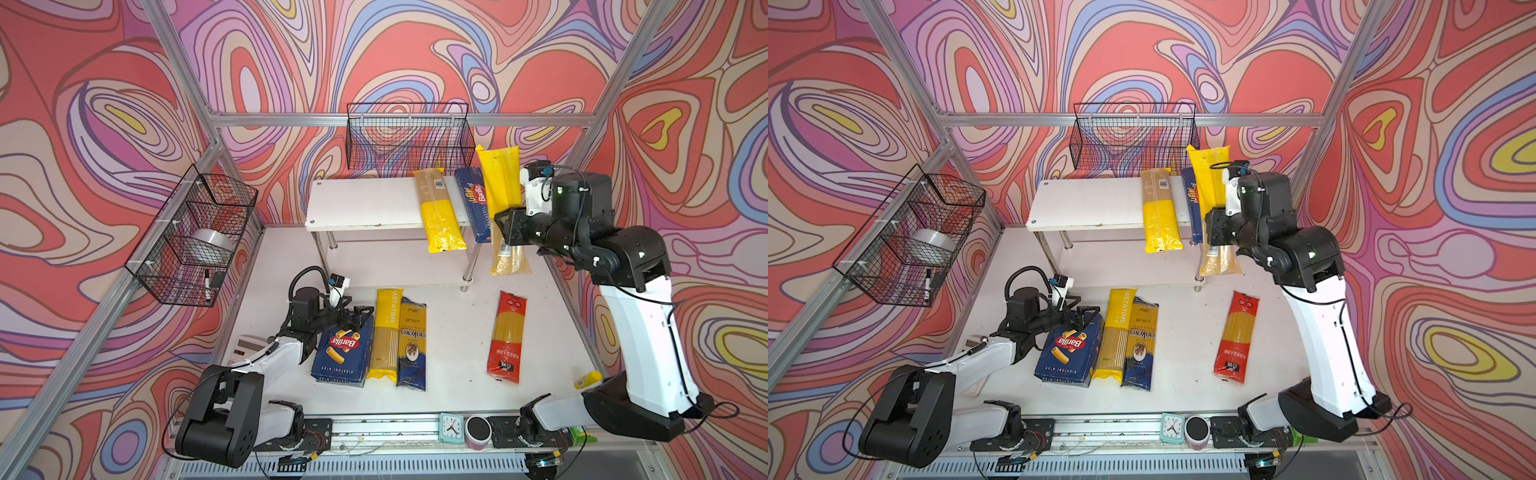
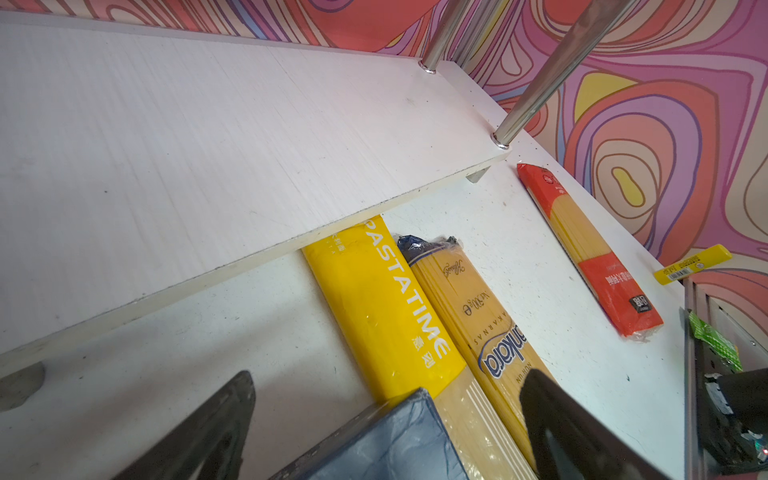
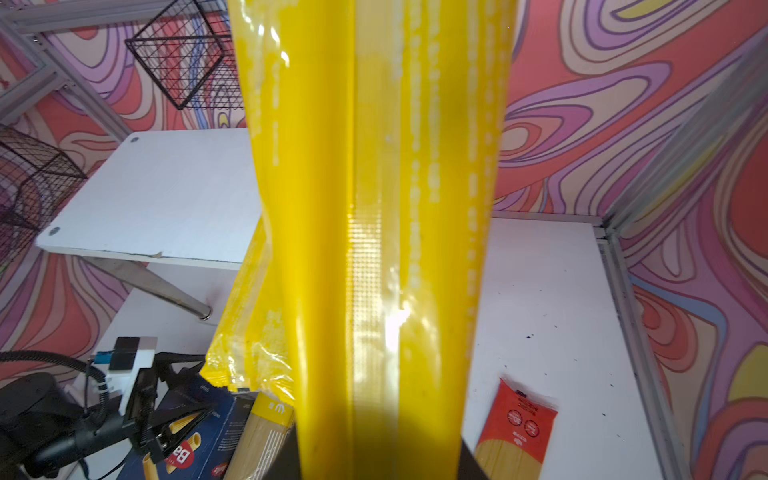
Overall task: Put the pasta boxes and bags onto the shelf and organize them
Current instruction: 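Carry the upright bag toward the shelf beside the blue Barilla box, then lower the yellow-and-clear bag onto the shelf beside the other yellow bag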
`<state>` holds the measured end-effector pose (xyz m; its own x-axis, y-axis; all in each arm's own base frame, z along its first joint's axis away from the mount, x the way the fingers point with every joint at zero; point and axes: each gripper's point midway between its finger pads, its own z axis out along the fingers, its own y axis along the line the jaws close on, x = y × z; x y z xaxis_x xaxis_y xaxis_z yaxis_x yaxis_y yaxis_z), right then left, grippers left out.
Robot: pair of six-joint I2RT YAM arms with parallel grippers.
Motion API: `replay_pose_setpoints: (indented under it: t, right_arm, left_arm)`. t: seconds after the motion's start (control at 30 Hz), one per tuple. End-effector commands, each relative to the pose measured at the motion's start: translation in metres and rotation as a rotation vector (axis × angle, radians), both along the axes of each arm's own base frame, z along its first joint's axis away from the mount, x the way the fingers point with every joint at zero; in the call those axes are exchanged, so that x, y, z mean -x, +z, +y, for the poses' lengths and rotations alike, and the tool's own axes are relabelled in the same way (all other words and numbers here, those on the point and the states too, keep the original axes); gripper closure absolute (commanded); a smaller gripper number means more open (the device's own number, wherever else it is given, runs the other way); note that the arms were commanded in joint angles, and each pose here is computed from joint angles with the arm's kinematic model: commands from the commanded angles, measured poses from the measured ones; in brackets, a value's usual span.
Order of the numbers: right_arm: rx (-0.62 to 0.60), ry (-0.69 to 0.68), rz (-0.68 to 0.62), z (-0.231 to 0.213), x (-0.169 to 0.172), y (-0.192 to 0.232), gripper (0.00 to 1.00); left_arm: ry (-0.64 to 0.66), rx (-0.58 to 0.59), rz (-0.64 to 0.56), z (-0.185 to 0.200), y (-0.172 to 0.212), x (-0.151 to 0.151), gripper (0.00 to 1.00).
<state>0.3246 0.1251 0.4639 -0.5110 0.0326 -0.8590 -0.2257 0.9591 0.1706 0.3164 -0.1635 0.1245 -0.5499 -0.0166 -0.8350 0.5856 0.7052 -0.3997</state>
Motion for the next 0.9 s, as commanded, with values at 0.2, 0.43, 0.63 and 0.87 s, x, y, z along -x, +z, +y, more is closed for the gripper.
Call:
replay_pose_setpoints:
  t: [0.2, 0.43, 0.63, 0.87]
  right_arm:
    - [-0.18, 0.277, -0.212, 0.086, -0.011, 0.06, 1.0]
    - [-0.197, 0.396, -0.223, 0.147, -0.019, 0.053, 1.0]
    - [-0.196, 0.391, -0.223, 0.173, -0.043, 0.045, 1.0]
    - [-0.181, 0.359, -0.208, 0.189, -0.072, 0.026, 1.0]
  left_arm:
    - [-0.01, -0.003, -0.029, -0.003, 0.009, -0.003, 0.0]
    - [-0.004, -0.004, -0.035, -0.002, 0.01, -0.002, 0.0]
    - [-0.008, -0.003, -0.035, -0.002, 0.011, -0.003, 0.0]
    - [-0.009, -0.003, -0.031, -0.002, 0.01, -0.003, 0.0]
